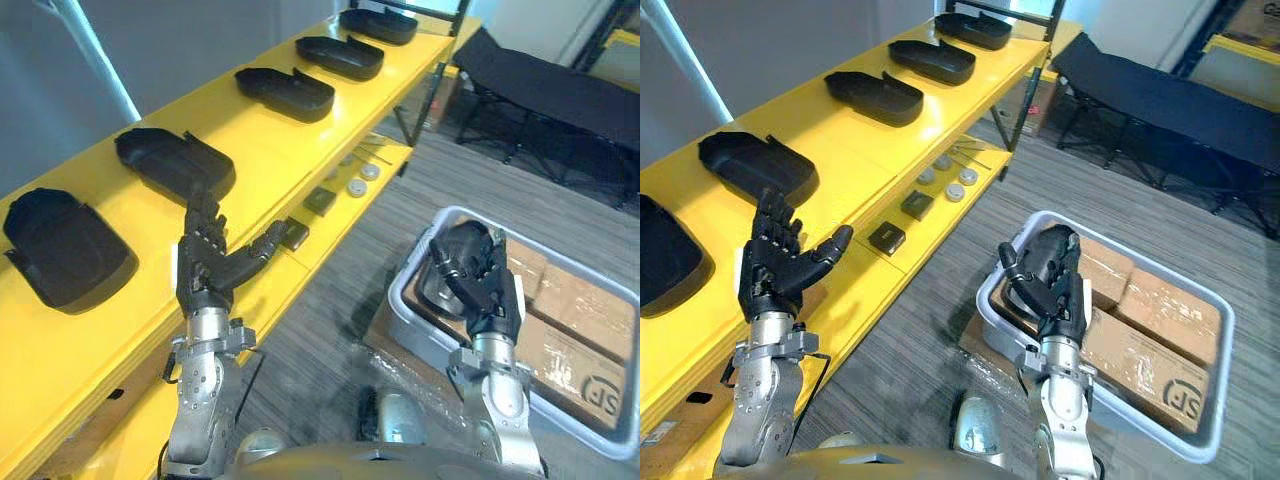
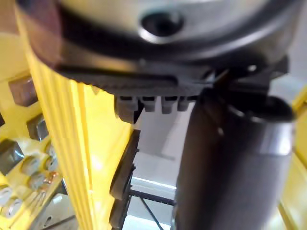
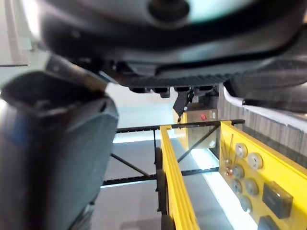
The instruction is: Walk over and take three plastic housings, then place them on the shelf
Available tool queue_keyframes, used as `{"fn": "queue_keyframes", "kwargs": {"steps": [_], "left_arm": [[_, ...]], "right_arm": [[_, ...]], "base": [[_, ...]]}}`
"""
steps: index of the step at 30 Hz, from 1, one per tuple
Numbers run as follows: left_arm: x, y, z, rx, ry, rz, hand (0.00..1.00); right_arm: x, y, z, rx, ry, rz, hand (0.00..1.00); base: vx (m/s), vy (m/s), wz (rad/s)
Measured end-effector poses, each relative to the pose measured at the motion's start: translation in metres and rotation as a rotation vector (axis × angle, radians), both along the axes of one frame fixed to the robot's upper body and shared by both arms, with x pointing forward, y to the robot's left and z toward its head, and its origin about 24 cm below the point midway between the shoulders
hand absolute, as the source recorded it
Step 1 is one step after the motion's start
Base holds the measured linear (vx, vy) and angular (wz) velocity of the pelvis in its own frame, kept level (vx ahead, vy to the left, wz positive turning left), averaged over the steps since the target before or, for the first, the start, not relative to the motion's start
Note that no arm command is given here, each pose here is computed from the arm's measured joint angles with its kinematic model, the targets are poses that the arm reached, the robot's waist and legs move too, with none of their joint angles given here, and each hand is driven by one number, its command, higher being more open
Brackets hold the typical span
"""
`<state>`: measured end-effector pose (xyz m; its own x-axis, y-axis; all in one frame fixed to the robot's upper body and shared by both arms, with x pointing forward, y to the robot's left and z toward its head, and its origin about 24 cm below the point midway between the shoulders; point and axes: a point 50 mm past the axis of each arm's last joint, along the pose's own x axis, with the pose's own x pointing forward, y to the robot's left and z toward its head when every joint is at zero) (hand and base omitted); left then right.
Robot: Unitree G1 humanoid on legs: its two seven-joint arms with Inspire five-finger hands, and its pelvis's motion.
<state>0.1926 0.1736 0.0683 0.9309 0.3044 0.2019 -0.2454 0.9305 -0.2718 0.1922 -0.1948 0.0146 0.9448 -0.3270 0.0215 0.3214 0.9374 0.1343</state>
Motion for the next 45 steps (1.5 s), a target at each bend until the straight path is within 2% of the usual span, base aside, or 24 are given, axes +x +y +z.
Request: {"fn": "queue_keyframes", "kwargs": {"steps": [2,5,7,10,15,21,24,26,27,28,32,35,38,45], "left_arm": [[-0.002,0.006,-0.001,0.000,0.002,0.034,1.00],[-0.019,0.017,-0.012,-0.022,0.056,0.143,1.00],[-0.025,0.016,-0.021,-0.088,0.100,0.210,1.00],[-0.025,0.003,-0.024,-0.156,0.117,0.192,1.00],[-0.022,-0.016,-0.023,-0.184,0.098,0.115,1.00],[-0.021,-0.015,-0.036,-0.201,0.148,0.095,1.00],[-0.026,-0.014,-0.040,-0.189,0.170,0.060,1.00],[-0.023,-0.018,-0.039,-0.183,0.167,0.010,1.00],[-0.017,-0.020,-0.036,-0.166,0.150,-0.059,1.00],[-0.012,-0.020,-0.032,-0.153,0.132,-0.079,1.00],[-0.012,-0.016,-0.031,-0.139,0.125,-0.086,1.00],[-0.010,-0.019,-0.030,-0.165,0.103,-0.138,1.00],[-0.013,-0.017,-0.032,-0.174,0.117,-0.134,1.00],[-0.001,-0.031,-0.030,-0.190,0.095,-0.217,1.00]], "right_arm": [[0.005,0.010,-0.009,-0.008,0.038,0.015,1.00],[0.010,0.034,-0.008,-0.167,0.052,0.118,1.00],[0.015,0.040,-0.001,-0.261,0.059,0.222,1.00],[0.011,0.031,0.005,-0.352,0.065,0.269,1.00],[0.014,0.009,0.017,-0.350,0.029,0.171,1.00],[0.008,0.016,0.012,-0.366,0.051,0.151,1.00],[0.021,0.015,0.000,-0.370,0.110,0.132,1.00],[0.030,0.005,-0.009,-0.381,0.173,0.088,1.00],[0.066,-0.024,-0.019,-0.418,0.309,-0.092,1.00],[0.081,-0.040,-0.011,-0.453,0.326,-0.172,1.00],[0.104,-0.064,0.016,-0.490,0.284,-0.314,1.00],[0.127,-0.112,0.062,-0.586,0.250,-0.447,1.00],[0.132,-0.122,0.078,-0.608,0.222,-0.481,1.00],[0.146,-0.137,0.081,-0.638,0.374,-0.388,1.00]], "base": [[-0.04,-0.184,-0.70],[0.02,-0.364,-0.99],[0.06,-0.389,-1.09],[0.12,-0.305,-0.79],[0.06,0.030,-0.74],[0.10,0.127,-0.12],[0.04,0.063,0.19],[-0.04,0.096,0.61],[-0.20,0.144,0.94],[-0.23,0.144,0.85],[-0.13,0.063,0.36],[-0.18,0.080,0.27],[-0.12,0.055,0.12],[-0.15,0.027,0.05]]}}
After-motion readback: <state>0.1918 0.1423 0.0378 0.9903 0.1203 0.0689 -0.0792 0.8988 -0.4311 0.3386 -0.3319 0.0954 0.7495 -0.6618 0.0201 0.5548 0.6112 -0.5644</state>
